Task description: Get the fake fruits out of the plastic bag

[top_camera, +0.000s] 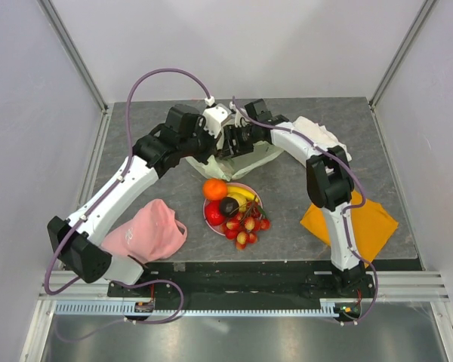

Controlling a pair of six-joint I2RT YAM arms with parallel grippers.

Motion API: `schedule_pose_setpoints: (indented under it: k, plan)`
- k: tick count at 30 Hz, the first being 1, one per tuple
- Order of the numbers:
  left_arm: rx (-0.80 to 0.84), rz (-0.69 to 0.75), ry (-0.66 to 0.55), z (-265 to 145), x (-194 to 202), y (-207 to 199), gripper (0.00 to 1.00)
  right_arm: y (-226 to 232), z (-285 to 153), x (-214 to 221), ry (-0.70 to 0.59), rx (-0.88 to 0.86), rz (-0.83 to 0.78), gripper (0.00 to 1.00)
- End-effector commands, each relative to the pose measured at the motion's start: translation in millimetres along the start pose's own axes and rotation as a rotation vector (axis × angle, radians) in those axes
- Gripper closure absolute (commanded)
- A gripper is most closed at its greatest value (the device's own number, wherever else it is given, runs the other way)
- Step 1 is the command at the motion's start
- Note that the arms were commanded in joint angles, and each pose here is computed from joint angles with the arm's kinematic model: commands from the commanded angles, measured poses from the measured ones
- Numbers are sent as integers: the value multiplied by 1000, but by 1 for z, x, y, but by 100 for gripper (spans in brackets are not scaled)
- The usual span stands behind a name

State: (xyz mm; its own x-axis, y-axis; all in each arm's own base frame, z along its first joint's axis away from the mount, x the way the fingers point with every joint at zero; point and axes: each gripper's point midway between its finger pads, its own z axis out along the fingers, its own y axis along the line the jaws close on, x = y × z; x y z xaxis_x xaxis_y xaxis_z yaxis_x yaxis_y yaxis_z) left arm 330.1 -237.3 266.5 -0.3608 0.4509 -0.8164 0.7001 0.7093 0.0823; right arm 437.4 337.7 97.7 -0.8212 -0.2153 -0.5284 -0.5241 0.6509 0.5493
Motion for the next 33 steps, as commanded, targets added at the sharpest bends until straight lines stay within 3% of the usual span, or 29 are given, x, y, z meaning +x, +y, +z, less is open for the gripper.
schedule_pose_setpoints:
  k: [1,3,8,13,20,23,24,27,33]
  plan:
    - [-13,-8,-83,-16,-17,2,98,-13,11,-24,-68,81,46,25]
    - [-1,-9,-77,-16,-14,-1,98,-17,14,-34,-102,98,59,20]
    - [31,-13,-67,-14,-9,-7,98,-32,28,-50,-150,148,85,20]
    - [68,-32,-62,-14,-5,-15,98,-45,50,-55,-167,163,92,26]
    - [70,-41,-60,-13,-4,-16,98,-54,62,-40,-117,222,-4,55]
    - [53,-43,-53,-9,-1,-12,98,-54,56,-38,-102,240,-43,71]
    - [41,-41,-56,-8,-2,-10,98,-50,46,-43,-111,240,-58,82]
    - [6,-48,-49,-1,2,-2,99,-31,12,-57,-132,193,-104,90]
    - [-46,-74,-58,10,3,19,98,29,-70,-81,-197,0,-221,94]
